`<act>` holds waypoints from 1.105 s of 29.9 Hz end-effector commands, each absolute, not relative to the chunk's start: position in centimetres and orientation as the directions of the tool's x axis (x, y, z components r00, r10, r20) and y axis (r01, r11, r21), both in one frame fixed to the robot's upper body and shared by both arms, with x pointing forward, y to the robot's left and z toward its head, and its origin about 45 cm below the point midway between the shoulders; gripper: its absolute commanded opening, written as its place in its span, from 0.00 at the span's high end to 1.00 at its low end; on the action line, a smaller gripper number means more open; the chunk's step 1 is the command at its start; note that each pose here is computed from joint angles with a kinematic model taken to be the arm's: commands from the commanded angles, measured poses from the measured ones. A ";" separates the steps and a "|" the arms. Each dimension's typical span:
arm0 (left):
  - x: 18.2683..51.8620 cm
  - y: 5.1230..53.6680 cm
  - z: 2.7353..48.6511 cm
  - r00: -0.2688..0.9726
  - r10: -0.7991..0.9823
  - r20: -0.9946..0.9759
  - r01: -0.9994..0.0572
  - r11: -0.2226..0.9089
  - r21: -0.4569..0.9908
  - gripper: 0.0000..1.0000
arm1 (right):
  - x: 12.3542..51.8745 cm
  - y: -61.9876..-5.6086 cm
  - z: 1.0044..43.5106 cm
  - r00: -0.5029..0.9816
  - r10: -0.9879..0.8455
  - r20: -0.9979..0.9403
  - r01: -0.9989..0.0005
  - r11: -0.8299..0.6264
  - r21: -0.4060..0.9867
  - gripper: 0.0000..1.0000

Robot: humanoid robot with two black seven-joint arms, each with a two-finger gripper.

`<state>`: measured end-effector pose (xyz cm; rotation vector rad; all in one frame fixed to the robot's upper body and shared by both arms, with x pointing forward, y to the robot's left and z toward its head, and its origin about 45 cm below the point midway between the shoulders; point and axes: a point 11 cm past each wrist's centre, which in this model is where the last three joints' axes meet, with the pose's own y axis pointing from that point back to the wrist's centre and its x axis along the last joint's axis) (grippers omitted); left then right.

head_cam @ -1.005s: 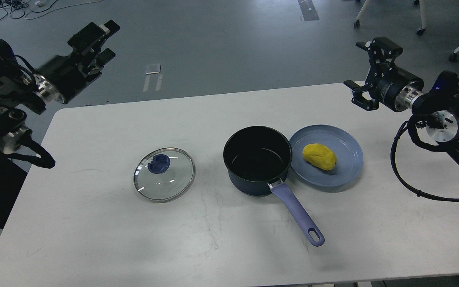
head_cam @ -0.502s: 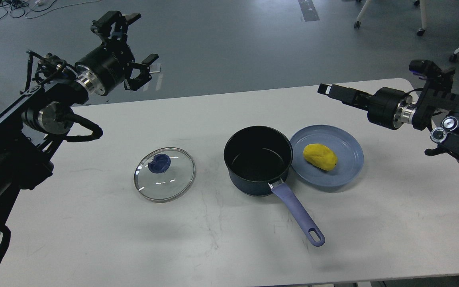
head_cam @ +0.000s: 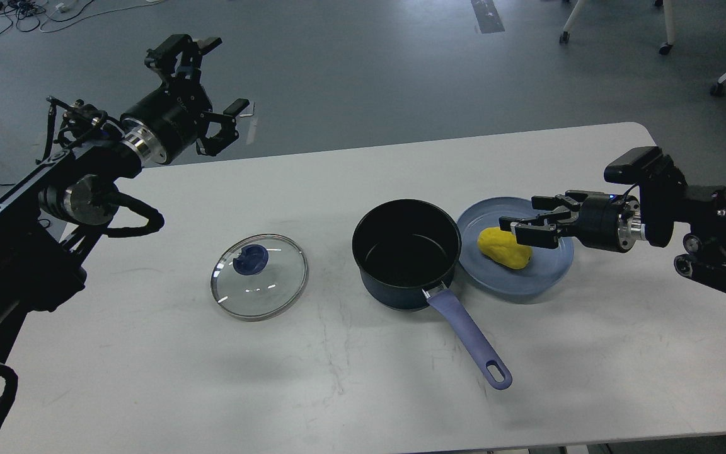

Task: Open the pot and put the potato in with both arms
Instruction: 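Grasp the yellow potato on the blue plate with the right gripper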

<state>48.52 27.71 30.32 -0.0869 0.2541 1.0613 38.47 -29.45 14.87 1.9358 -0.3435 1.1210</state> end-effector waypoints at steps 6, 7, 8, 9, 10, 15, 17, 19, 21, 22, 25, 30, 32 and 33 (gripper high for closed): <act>48.4 27.9 30.1 0.455 0.855 -0.251 -0.875 0.481 0.051 0.02 | 38.6 -28.0 13.1 0.562 0.190 0.805 -0.580 -0.604 0.547 0.13; 48.5 27.9 30.1 0.456 0.854 -0.250 -0.875 0.481 0.050 0.02 | 38.4 -28.0 12.5 0.567 0.209 0.797 -0.571 -0.597 0.563 0.16; 48.5 27.9 30.1 0.456 0.854 -0.250 -0.875 0.481 0.050 0.02 | 38.3 -28.1 12.3 0.568 0.217 0.794 -0.568 -0.595 0.569 0.16; 48.5 27.9 30.1 0.454 0.855 -0.250 -0.876 0.480 0.050 0.02 | 38.2 -28.0 12.1 0.566 0.226 0.793 -0.565 -0.594 0.572 0.17; 48.5 28.0 30.1 0.453 0.856 -0.250 -0.876 0.479 0.051 0.02 | 38.1 -28.4 11.8 0.557 0.241 0.795 -0.568 -0.588 0.576 0.18; 48.4 28.5 29.5 0.421 0.873 -0.247 -0.891 0.449 0.068 0.02 | 37.9 -28.8 11.2 0.549 0.259 0.795 -0.571 -0.578 0.583 0.20; 48.4 28.5 29.4 0.417 0.875 -0.248 -0.892 0.446 0.071 0.02 | 37.7 -28.7 11.0 0.553 0.258 0.792 -0.568 -0.579 0.585 0.26; 48.4 28.6 29.4 0.415 0.875 -0.249 -0.893 0.444 0.071 0.02 | 37.7 -28.4 10.9 0.553 0.257 0.793 -0.565 -0.583 0.583 0.35; 48.4 28.6 29.3 0.414 0.875 -0.249 -0.893 0.444 0.073 0.02 | 37.7 -28.2 10.8 0.553 0.258 0.792 -0.562 -0.587 0.583 0.37; 48.4 28.6 29.3 0.414 0.875 -0.249 -0.893 0.444 0.073 0.02 | 37.7 -28.1 10.8 0.553 0.258 0.792 -0.561 -0.588 0.583 0.38; 48.4 28.7 29.2 0.408 0.879 -0.247 -0.896 0.437 0.075 0.02 | 37.5 -28.0 10.5 0.555 0.263 0.789 -0.557 -0.587 0.588 0.44; 48.4 29.2 29.4 0.398 0.885 -0.240 -0.902 0.426 0.076 0.02 | 38.0 -27.7 10.3 0.551 0.265 0.792 -0.565 -0.579 0.587 0.57; 48.4 29.3 29.4 0.398 0.887 -0.235 -0.902 0.425 0.077 0.02 | 38.2 -27.8 10.4 0.548 0.262 0.794 -0.570 -0.578 0.584 0.62; 48.4 29.3 29.4 0.398 0.887 -0.235 -0.902 0.425 0.077 0.02 | 38.3 -27.7 10.6 0.544 0.260 0.798 -0.573 -0.580 0.579 0.62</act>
